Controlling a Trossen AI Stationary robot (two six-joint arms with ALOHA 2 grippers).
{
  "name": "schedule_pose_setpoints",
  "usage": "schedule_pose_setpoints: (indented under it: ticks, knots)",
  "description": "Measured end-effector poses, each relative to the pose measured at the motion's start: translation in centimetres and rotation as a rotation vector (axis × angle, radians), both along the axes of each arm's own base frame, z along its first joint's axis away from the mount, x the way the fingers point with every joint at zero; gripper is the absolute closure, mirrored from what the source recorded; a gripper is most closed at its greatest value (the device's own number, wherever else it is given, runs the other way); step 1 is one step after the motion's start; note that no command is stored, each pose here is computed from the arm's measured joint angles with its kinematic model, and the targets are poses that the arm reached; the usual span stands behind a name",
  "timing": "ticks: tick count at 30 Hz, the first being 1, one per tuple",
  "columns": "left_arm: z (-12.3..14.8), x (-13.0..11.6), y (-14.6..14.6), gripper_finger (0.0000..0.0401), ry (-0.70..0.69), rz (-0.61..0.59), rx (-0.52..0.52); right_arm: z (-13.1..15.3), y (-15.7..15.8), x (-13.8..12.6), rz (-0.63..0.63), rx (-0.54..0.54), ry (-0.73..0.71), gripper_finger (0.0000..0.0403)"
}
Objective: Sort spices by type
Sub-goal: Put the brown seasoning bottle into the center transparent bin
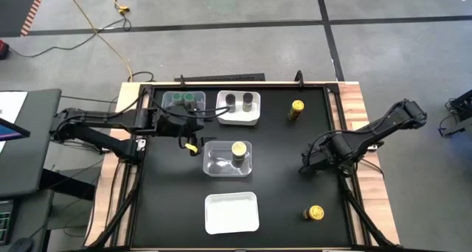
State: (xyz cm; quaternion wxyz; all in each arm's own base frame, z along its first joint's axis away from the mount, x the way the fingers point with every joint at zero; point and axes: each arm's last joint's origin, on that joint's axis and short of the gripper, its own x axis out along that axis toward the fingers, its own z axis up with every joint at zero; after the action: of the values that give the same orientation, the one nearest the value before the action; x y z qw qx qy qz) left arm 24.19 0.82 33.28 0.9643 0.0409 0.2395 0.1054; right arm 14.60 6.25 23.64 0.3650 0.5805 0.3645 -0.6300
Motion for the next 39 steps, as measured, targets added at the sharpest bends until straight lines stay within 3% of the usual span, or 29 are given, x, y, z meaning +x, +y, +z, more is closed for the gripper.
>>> schedule_pose_setpoints:
  ticks: [10, 18, 23, 34, 39]
  knots:
    - [0.0, 0.0, 0.5, 0.0104, 0.000, 0.020, -0.002, -0.9, -0.8, -0.2, -0.041, 0.017, -0.040, 0.0049]
    - [0.0, 0.0, 0.5, 0.0104, 0.004, 0.020, -0.002, -1.2, -1.0, -0.1, -0.052, 0.022, -0.054, 0.0104]
    - [-0.2, -0.1, 0.5, 0.0104, 0.033, 0.010, 0.016, -1.2, -1.0, 0.0, -0.045, 0.023, -0.056, 0.0105]
    - [-0.3, -0.2, 0.5, 0.0104, 0.036, 0.010, 0.016, -1.2, -1.2, 0.5, 0.141, 0.066, -0.088, 0.0105]
    - [-0.2, -0.7, 0.4, 0.0104, 0.057, 0.011, 0.012, -1.2, -1.4, 0.8, 0.169, 0.072, -0.110, 0.0101]
